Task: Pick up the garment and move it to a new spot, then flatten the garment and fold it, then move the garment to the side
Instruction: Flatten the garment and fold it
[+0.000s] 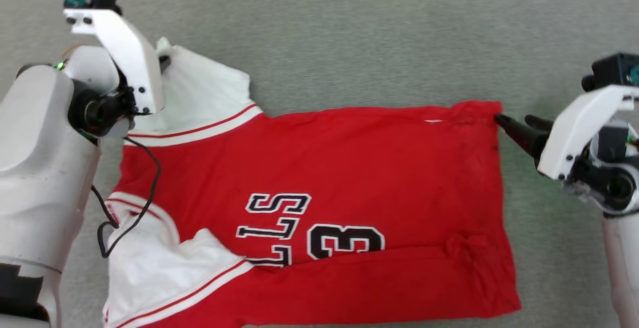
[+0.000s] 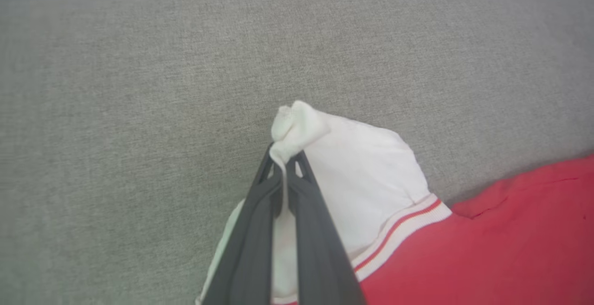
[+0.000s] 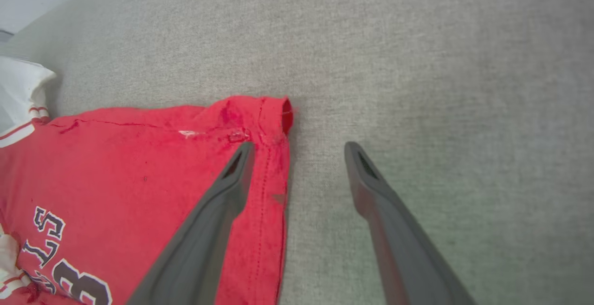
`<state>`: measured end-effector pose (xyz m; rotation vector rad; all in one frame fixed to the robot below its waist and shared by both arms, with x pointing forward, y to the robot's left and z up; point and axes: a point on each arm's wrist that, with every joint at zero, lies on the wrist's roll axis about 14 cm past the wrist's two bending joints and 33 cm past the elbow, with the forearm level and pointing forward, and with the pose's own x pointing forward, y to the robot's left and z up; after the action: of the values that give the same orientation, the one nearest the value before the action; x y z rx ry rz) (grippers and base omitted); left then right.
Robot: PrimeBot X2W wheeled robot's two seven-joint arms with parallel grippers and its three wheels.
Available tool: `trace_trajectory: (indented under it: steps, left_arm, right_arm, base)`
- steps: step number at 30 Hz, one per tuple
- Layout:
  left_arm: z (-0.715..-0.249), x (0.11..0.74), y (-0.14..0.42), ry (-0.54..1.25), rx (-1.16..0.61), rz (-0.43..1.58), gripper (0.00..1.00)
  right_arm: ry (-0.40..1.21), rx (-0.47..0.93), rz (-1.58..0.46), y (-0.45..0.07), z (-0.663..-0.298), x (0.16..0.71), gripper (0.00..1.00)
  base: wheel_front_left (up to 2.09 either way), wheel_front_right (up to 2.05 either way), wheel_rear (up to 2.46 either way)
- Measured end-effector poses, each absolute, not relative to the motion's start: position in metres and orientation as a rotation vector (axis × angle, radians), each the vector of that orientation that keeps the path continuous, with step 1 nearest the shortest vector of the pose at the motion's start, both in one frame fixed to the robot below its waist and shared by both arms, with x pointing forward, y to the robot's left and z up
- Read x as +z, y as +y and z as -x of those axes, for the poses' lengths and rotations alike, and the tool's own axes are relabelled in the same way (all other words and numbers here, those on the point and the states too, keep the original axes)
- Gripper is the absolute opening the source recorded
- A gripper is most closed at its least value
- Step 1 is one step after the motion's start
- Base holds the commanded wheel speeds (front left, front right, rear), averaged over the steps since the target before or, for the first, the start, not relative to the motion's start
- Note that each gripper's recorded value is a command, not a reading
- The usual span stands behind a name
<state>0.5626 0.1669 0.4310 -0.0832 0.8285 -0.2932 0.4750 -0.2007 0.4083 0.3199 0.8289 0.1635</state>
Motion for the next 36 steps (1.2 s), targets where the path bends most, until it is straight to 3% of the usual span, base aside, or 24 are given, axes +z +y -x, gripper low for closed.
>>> trace_trajectory:
  steps: [8, 9, 11, 12, 18, 23, 36]
  left_arm:
    - [-0.564, 0.429, 0.183, 0.786, -0.274, 0.065, 0.00]
    - [-0.563, 0.427, 0.185, 0.787, -0.272, 0.064, 0.00]
    - [-0.563, 0.425, 0.188, 0.784, -0.265, 0.064, 0.00]
    - [-0.562, 0.424, 0.189, 0.786, -0.263, 0.064, 0.00]
    - [-0.559, 0.428, 0.191, 0.758, -0.261, 0.076, 0.00]
    - [-0.545, 0.441, 0.195, 0.703, -0.248, 0.116, 0.00]
    - [-0.447, 0.455, 0.224, 0.575, -0.137, 0.270, 0.00]
  right_arm:
    - [1.013, 0.220, -0.305, -0.170, -0.496, 0.373, 1.00]
    - [1.039, 0.225, -0.300, -0.168, -0.497, 0.370, 0.64]
    - [1.072, 0.232, -0.289, -0.165, -0.498, 0.365, 0.04]
    - [1.076, 0.234, -0.287, -0.164, -0.499, 0.364, 0.00]
    - [1.026, 0.256, -0.251, -0.157, -0.507, 0.375, 0.00]
    - [0.844, 0.252, -0.199, -0.164, -0.518, 0.416, 0.00]
    - [0.678, 0.225, -0.185, -0.179, -0.441, 0.457, 0.00]
  base:
    - [0.00, 0.00, 0.00]
    - [0.00, 0.00, 0.00]
    - [0.00, 0.00, 0.00]
    - [0.00, 0.00, 0.00]
    - [0.00, 0.00, 0.00]
    - [0.00, 0.00, 0.00]
    - [0.00, 0.00, 0.00]
